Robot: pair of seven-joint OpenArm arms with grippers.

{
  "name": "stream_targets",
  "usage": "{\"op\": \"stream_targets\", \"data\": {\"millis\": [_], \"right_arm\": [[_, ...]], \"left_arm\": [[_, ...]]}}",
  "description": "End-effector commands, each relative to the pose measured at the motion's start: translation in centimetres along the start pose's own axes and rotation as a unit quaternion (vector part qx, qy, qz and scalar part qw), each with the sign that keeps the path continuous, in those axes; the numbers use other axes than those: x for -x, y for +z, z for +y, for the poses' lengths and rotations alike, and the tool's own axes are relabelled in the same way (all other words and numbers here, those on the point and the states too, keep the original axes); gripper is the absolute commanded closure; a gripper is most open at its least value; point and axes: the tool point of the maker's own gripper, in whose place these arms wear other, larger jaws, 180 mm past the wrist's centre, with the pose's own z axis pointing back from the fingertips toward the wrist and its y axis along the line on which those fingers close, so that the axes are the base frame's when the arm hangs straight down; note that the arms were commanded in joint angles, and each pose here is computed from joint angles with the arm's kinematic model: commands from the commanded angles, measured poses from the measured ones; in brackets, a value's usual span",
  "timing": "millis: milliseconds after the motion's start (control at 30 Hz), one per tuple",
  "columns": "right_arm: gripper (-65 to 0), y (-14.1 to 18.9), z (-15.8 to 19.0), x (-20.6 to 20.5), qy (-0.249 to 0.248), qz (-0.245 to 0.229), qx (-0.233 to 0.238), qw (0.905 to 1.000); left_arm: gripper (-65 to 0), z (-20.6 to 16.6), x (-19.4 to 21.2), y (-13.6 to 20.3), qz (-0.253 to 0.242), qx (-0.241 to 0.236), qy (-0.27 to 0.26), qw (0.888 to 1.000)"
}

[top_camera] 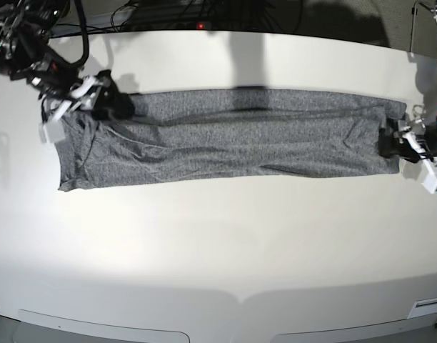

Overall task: Fold the T-shirt properly
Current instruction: 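Regrasp the strip end corners with the left gripper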

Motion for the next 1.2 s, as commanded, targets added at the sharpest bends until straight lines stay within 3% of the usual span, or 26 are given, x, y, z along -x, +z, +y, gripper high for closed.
{"op": "stream_targets", "data": {"millis": [0,200,500,700,833,1167], "right_arm": [[-35.6,0.3,0.7,-0.4,0.002,-0.017,-0.011,0.9998],[-35.6,-0.1,1.9,0.9,-0.029,-0.022,-0.029,0.9989],[-35.6,0.0,3.3,0.7,-0.035,-0.024,-0.068,0.9968],[-35.6,0.2,3.1,0.6,-0.029,-0.022,-0.067,0.9971],[-35.6,0.4,2.9,0.4,-0.023,-0.020,-0.065,0.9974],[-35.6,0.6,3.0,0.0,-0.013,-0.023,-0.065,0.9975]], "left_arm": [[-45.0,1.0,-2.2,1.4,-0.031,-0.010,-0.008,0.999],[-45.0,1.0,-2.4,1.8,-0.052,0.013,0.014,0.998],[-45.0,4.6,2.3,-0.1,-0.015,-0.006,0.100,0.995],[-45.0,2.0,4.3,-0.5,0.032,0.062,0.150,0.986],[-45.0,1.3,6.7,-0.4,0.074,0.071,0.156,0.982],[-45.1,-0.7,7.6,-0.4,0.038,0.119,0.207,0.970]]}}
